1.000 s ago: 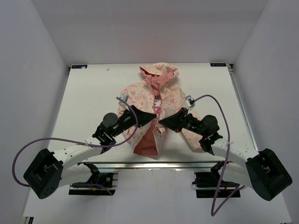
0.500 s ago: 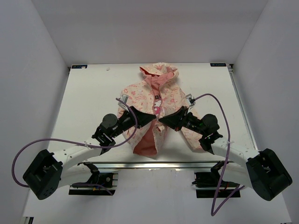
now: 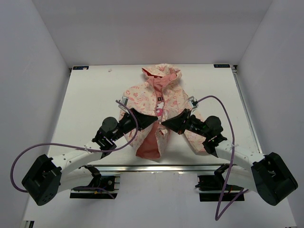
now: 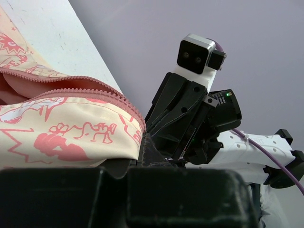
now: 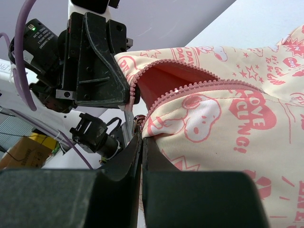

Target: Zip up the jacket

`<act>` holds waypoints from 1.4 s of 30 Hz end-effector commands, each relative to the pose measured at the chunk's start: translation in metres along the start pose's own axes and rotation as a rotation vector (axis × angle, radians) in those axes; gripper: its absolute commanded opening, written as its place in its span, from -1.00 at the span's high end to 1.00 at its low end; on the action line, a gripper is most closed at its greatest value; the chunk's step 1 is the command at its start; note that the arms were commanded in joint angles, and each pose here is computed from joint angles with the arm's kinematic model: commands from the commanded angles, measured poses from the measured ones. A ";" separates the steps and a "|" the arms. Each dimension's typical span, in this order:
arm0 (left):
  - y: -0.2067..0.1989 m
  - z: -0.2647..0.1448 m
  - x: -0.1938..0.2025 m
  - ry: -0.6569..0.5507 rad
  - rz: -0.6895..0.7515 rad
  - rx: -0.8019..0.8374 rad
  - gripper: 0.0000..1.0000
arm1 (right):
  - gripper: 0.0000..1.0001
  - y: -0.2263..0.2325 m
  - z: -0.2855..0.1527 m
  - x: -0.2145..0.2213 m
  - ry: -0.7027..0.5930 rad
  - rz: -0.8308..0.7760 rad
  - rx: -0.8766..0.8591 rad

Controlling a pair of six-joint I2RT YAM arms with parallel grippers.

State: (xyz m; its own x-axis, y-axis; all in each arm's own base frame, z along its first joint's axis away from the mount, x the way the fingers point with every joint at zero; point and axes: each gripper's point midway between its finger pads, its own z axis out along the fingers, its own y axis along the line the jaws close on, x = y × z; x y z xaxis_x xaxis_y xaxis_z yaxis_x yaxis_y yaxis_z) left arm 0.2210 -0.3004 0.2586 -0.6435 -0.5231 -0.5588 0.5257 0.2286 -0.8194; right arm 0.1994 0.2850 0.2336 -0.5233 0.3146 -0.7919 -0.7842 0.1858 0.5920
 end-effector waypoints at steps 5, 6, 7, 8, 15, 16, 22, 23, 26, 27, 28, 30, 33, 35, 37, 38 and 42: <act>-0.009 0.000 -0.003 -0.013 -0.003 0.046 1.00 | 1.00 0.021 0.003 -0.025 -0.073 -0.072 -0.072; -0.008 0.000 -0.001 -0.010 -0.006 0.040 1.00 | 1.00 0.022 0.002 -0.026 -0.079 -0.074 -0.075; -0.006 0.001 0.000 -0.010 -0.008 0.035 1.00 | 1.00 0.022 0.003 -0.028 -0.084 -0.076 -0.077; -0.006 0.000 0.001 -0.008 -0.009 0.034 1.00 | 1.00 0.022 0.003 -0.029 -0.091 -0.076 -0.075; -0.007 0.000 0.001 -0.012 -0.007 0.041 1.00 | 1.00 0.027 0.005 -0.034 -0.105 -0.075 -0.097; -0.008 0.000 0.001 -0.009 -0.007 0.044 1.00 | 1.00 0.026 0.005 -0.034 -0.105 -0.073 -0.093; -0.010 -0.001 0.000 -0.016 -0.006 0.056 1.00 | 1.00 0.024 0.008 -0.032 -0.087 -0.066 -0.095; -0.010 -0.001 -0.001 -0.018 -0.007 0.054 1.00 | 1.00 0.022 0.008 -0.031 -0.085 -0.063 -0.086; -0.010 -0.002 -0.002 -0.026 -0.006 0.051 1.00 | 1.00 0.020 0.007 -0.030 -0.081 -0.058 -0.078; -0.012 -0.003 -0.002 -0.029 -0.007 0.057 1.00 | 1.00 0.020 0.007 -0.029 -0.080 -0.057 -0.077; -0.013 -0.003 -0.003 -0.030 -0.006 0.059 1.00 | 1.00 0.021 0.007 -0.029 -0.083 -0.056 -0.078; -0.012 -0.002 -0.002 -0.026 -0.005 0.055 1.00 | 1.00 0.022 0.006 -0.030 -0.088 -0.058 -0.083; -0.010 -0.001 -0.001 -0.022 -0.008 0.054 1.00 | 1.00 0.024 0.007 -0.032 -0.093 -0.054 -0.093; -0.008 -0.001 0.001 -0.017 -0.012 0.049 1.00 | 1.00 0.026 0.008 -0.034 -0.098 -0.058 -0.098; -0.009 0.000 0.002 -0.017 -0.014 0.055 1.00 | 1.00 0.026 0.009 -0.033 -0.095 -0.058 -0.099; -0.011 0.000 0.002 -0.015 -0.014 0.063 1.00 | 1.00 0.026 0.010 -0.032 -0.089 -0.058 -0.101; -0.010 0.001 0.002 -0.016 -0.015 0.059 1.00 | 1.00 0.025 0.011 -0.030 -0.082 -0.054 -0.101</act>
State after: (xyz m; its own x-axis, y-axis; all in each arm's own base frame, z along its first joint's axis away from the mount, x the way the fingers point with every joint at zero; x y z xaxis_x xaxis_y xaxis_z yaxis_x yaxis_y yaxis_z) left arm 0.2182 -0.3042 0.2547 -0.6558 -0.5271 -0.5405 0.5221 0.2005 -0.8290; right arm 0.1999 0.2880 0.2392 -0.5285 0.3301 -0.7821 -0.7852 0.1600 0.5982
